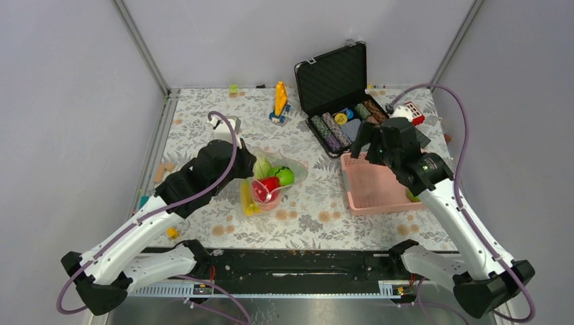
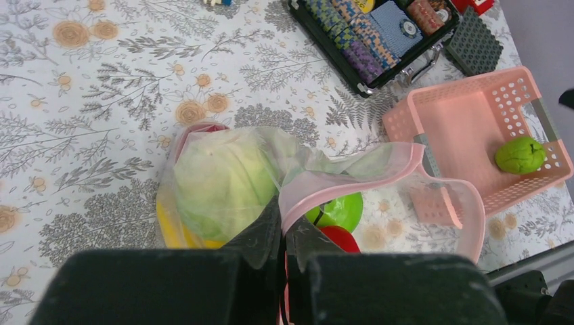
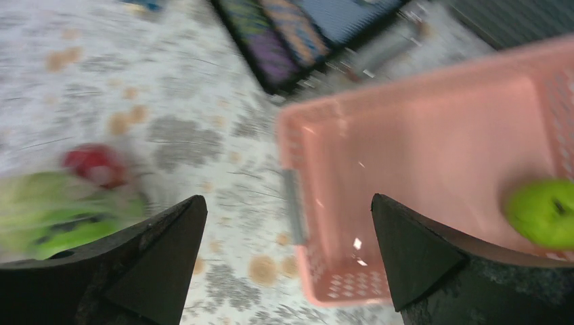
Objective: Place the food in the zip-top bag and seal the zipper
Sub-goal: Place the fake vegetable in the zipper food storage bag, then pick up the fake fruit from the zipper food storage bag, then place the fake fruit in the zipper food storage bag, then adjust the zipper food storage bag at the center of the board.
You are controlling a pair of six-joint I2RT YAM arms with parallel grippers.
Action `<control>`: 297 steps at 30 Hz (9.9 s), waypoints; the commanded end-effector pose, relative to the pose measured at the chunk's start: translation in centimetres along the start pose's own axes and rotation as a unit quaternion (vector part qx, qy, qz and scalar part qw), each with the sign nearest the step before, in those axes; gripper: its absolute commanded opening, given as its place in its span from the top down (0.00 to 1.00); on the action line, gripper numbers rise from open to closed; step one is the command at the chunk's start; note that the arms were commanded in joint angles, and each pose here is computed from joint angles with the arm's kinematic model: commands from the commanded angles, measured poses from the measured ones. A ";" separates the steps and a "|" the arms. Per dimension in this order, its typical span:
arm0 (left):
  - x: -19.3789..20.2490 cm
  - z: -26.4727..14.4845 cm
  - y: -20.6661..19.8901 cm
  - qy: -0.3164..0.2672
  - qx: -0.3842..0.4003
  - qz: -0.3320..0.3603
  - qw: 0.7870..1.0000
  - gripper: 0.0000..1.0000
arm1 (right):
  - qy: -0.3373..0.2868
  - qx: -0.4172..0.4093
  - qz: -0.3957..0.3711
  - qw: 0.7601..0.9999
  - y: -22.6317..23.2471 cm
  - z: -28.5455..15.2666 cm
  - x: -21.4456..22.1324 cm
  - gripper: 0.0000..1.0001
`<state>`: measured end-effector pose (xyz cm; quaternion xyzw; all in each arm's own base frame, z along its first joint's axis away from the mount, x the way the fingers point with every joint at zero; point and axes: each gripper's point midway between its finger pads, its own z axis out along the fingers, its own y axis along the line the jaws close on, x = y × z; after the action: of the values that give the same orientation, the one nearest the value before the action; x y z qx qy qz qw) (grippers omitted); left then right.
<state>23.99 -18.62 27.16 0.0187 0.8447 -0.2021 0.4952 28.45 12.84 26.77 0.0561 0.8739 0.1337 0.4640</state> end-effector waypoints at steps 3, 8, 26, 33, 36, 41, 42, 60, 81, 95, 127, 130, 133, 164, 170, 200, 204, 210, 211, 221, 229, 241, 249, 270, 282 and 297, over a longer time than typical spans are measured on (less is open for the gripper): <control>-3.4 0.0 0.2 -0.077 -0.013 -0.037 0.996 1.00 | 0.040 0.149 0.059 0.986 -9.4 -1.1 3.9 0.00; -3.7 1.1 0.8 -0.086 -0.042 -0.031 0.995 1.00 | 0.050 0.186 0.064 0.979 -11.9 -2.3 4.8 0.00; -4.7 3.0 2.7 -0.110 -0.042 -0.047 0.992 1.00 | 0.046 0.181 0.055 0.981 -11.9 -7.7 2.3 0.00; -4.7 3.1 0.2 -0.112 0.041 -0.045 0.992 1.00 | 0.034 0.226 0.048 0.972 -13.1 -7.7 0.6 0.00; -4.5 3.4 -0.4 -0.104 0.056 -0.045 0.992 1.00 | 0.053 0.283 0.037 0.957 -15.2 -6.4 0.7 0.00; -4.1 3.7 -0.1 -0.094 0.048 -0.042 0.994 1.00 | 0.070 0.329 -0.010 0.942 -18.1 -2.5 1.4 0.00; -4.2 3.6 0.1 -0.095 0.043 -0.040 0.994 1.00 | 0.072 0.337 -0.019 0.938 -18.7 -1.6 1.8 0.00; -4.3 3.2 0.1 -0.107 0.051 -0.041 0.992 1.00 | 0.272 0.447 -0.083 0.848 -25.2 3.4 9.8 0.02; -4.0 3.9 0.7 -0.111 0.037 -0.037 0.992 1.00 | 0.374 0.463 -0.153 0.789 -27.9 5.4 13.9 0.11; -3.7 4.2 0.8 -0.107 0.036 -0.037 0.993 1.00 | 0.405 0.374 -0.135 0.823 -25.9 7.1 15.5 0.17; -5.4 1.4 -6.1 -0.062 0.195 -0.099 0.974 1.00 | 0.054 0.074 0.028 0.995 -9.6 -0.3 0.1 0.50; -5.2 1.2 -8.0 -0.036 0.234 -0.119 0.964 1.00 | 0.028 -0.025 0.037 0.999 -5.4 -1.5 -1.1 0.51; -5.1 1.0 -9.6 -0.016 0.263 -0.133 0.956 1.00 | 0.017 -0.105 0.018 0.994 -1.5 -3.0 -2.0 0.51; -4.3 3.3 -11.2 0.020 0.225 -0.118 0.967 1.00 | 0.115 -0.320 -0.153 0.928 14.9 -4.2 5.5 0.48; -3.6 3.0 -11.7 0.038 0.244 -0.115 0.962 1.00 | 0.112 -0.210 -0.145 0.960 12.4 -0.6 5.9 0.46; -3.2 3.2 -11.4 0.042 0.240 -0.126 0.962 1.00 | 0.043 -0.245 -0.156 0.956 14.4 -3.2 4.3 0.00; -3.2 3.0 -11.1 0.041 0.238 -0.128 0.962 1.00 | 0.018 -0.256 -0.148 0.955 14.2 -4.7 3.0 0.00; -3.4 2.6 -10.9 0.036 0.239 -0.129 0.962 1.00 | -0.005 -0.209 -0.128 0.969 11.6 -5.9 1.8 0.00; -3.3 2.6 -10.9 0.036 0.239 -0.129 0.962 1.00 | -0.006 -0.201 -0.125 0.972 11.1 -6.0 1.8 0.00; -3.2 2.4 -10.6 0.036 0.240 -0.129 0.962 1.00 | 0.043 -0.089 -0.119 0.988 5.9 -5.3 4.5 0.21; -2.8 2.5 -10.4 0.041 0.235 -0.127 0.963 1.00 | 0.063 -0.051 -0.118 0.990 5.0 -3.8 5.9 0.36; -2.4 2.7 -10.2 0.046 0.233 -0.125 0.963 1.00 | 0.111 -0.079 -0.076 0.988 7.9 -0.6 9.1 0.53; -2.6 2.4 -9.6 0.036 0.222 -0.118 0.967 1.00 | 0.133 -0.070 -0.061 0.987 8.8 1.0 10.4 0.55; -3.9 3.1 -12.7 0.069 0.266 -0.070 0.959 1.00 | 0.154 -0.082 -0.137 0.975 13.3 -2.0 3.6 1.00; -4.9 3.7 -13.1 0.053 0.251 -0.088 0.963 1.00 | 0.172 -0.143 -0.160 0.961 18.0 -2.1 4.6 1.00; -1.1 2.7 -15.1 0.091 0.303 -0.073 0.946 1.00 | 0.123 -0.190 -0.095 0.969 19.7 -1.9 4.0 1.00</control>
<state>25.62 -31.56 28.69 0.0792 0.8271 -0.4189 0.3662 23.19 30.36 26.47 -0.1547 0.9198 0.1905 0.3062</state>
